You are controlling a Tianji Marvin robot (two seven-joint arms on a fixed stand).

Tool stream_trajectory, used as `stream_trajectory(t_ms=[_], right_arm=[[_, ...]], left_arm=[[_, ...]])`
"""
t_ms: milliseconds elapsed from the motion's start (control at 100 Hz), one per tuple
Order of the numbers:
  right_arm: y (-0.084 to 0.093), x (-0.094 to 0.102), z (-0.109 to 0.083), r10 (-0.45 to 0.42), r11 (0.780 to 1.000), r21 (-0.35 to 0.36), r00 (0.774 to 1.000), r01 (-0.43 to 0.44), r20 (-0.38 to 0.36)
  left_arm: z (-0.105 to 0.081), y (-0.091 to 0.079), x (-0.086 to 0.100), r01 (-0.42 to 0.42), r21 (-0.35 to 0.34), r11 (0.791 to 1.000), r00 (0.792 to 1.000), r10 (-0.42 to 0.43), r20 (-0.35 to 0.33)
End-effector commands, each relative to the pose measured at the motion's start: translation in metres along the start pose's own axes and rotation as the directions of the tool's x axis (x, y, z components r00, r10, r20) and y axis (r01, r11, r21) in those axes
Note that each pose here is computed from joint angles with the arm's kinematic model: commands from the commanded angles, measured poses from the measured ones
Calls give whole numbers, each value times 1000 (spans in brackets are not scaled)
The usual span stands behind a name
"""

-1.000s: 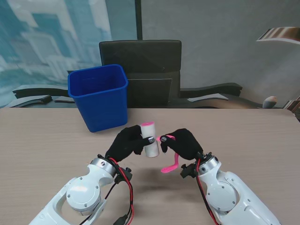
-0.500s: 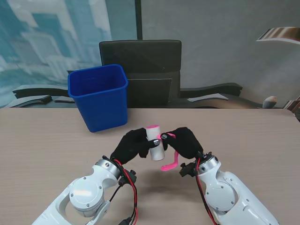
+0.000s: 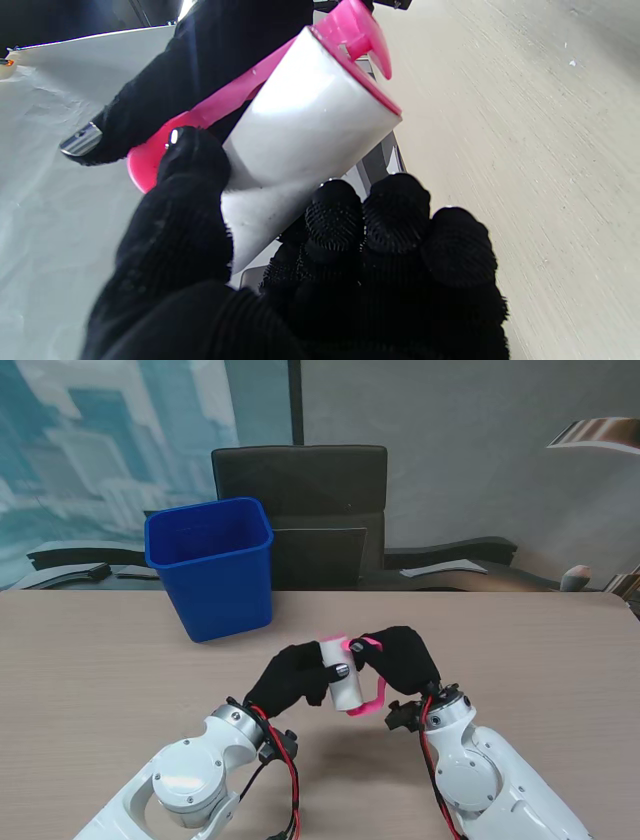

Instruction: Replace a lint-roller refill

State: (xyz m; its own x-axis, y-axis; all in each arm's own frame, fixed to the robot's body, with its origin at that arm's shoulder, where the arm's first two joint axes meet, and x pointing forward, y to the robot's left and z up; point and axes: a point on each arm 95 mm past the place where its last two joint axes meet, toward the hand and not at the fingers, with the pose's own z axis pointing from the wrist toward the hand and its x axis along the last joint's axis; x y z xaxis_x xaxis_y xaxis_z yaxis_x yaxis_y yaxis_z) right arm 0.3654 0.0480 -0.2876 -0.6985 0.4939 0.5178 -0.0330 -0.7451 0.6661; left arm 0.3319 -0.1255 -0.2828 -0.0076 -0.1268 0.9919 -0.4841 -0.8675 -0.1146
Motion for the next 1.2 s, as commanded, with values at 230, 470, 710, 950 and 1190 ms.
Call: stream_trajectory(t_ms=[230,470,710,950,1190], right_arm=[[-3,4,1,26,1000,15,1000,-26,0],[-6,7,3,37,999,-1,999,-37,-3],[-6,7,4,33,999,-9,999,-33,-5],[-4,6,4,23,1000,-21,1000,-23,-2],[-3,5,3,24,999,-29,1000,-24,3]], left_arm=[[-1,5,2,25,-17,1000,1000,-25,4],[0,7,3,31,-21,999,1000,-31,-4],[-1,8,5,52,-24,998,999,-52,4],[-2,9,3,48,-37,998,999,-48,-4],[-1,8,0,16,-53,998,1000,-17,-3]])
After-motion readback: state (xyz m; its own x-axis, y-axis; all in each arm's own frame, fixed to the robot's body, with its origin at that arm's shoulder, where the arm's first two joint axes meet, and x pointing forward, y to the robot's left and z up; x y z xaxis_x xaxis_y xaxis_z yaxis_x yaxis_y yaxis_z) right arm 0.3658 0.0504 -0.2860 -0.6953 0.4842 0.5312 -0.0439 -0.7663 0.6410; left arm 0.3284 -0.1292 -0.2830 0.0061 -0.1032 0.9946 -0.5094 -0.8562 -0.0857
